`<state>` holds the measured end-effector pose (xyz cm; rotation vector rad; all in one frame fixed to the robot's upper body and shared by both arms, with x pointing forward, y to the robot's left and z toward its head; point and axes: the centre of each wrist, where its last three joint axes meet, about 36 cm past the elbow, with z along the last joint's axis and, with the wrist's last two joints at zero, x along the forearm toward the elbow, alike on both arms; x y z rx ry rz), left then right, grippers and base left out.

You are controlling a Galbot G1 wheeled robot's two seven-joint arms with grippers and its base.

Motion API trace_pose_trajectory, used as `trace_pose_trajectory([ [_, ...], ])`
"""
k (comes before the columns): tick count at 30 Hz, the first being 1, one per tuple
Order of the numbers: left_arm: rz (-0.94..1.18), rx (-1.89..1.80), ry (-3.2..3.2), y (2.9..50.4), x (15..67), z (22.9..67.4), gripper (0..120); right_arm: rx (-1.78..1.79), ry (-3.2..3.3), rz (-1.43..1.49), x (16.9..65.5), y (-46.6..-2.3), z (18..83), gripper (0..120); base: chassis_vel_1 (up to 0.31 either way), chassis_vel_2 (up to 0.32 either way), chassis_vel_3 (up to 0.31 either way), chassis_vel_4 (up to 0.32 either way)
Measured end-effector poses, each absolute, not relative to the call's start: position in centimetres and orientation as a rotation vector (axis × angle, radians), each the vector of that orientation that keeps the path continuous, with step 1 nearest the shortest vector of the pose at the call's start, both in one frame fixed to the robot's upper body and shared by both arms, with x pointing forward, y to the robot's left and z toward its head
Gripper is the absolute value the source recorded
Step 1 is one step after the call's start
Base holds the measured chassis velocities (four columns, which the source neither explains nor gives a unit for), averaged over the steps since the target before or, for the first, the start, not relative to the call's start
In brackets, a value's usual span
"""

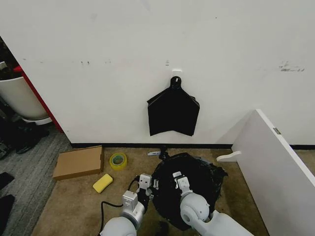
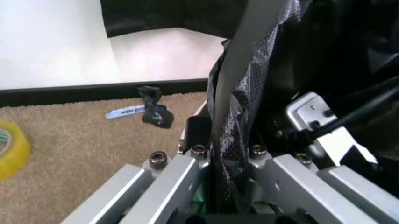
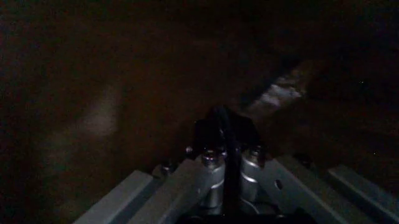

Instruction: Place the garbage bag over the trash bin.

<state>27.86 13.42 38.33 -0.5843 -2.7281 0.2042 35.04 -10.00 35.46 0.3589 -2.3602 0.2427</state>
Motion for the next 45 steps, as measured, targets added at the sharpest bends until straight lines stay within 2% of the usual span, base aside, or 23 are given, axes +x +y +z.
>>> trace_pose_trajectory([
  [11,0.25,-0.604,-2.708,13.6,27.7,39.0,0,0.348,-2.349,0.261,34.7,-10.5,33.7,0,0.0,0.0,0.0,0.0],
  [16,0.239,-0.574,-2.705,13.7,28.2,38.6,0,0.39,-2.391,0.217,33.7,-11.0,35.9,0,0.0,0.0,0.0,0.0],
  [22,0.341,-0.425,-2.628,13.5,29.2,38.3,0,0.546,-2.438,0.122,31.5,-12.5,39.3,0,0.0,0.0,0.0,0.0],
  [26,0.421,-0.328,-2.597,13.9,30.4,38.6,0,0.714,-2.502,0.051,29.5,-14.7,41.8,13,0.0,0.0,0.0,0.0],
  [27,0.421,-0.328,-2.597,13.9,30.4,38.6,0,0.714,-2.502,0.051,29.5,-14.7,41.8,13,0.0,0.0,0.0,0.0],
  [29,0.468,-0.263,-2.575,14.4,31.2,39.0,0,0.735,-2.572,0.013,29.1,-15.9,43.6,23,0.0,0.0,0.0,0.0],
  [36,0.56,-0.069,-2.522,16.7,32.6,39.6,0,0.653,-2.786,-0.086,28.7,-17.5,47.3,48,0.0,0.0,0.0,0.0],
  [39,0.561,-0.018,-2.488,17.0,32.5,39.4,0,0.599,-2.855,-0.103,28.0,-17.6,47.6,59,0.0,0.0,0.0,0.0],
  [40,0.572,0.007,-2.45,17.1,32.8,39.3,0,0.53,-2.906,-0.109,27.1,-17.8,47.2,67,0.0,0.0,0.0,0.0],
  [41,0.572,0.007,-2.45,17.1,32.8,39.3,0,0.53,-2.906,-0.109,27.1,-17.8,47.2,67,0.0,0.0,0.0,0.0],
  [45,0.603,0.028,-2.407,16.9,33.5,39.0,0,0.413,-2.989,-0.11,25.6,-18.7,46.2,82,0.0,0.0,0.0,0.0],
])
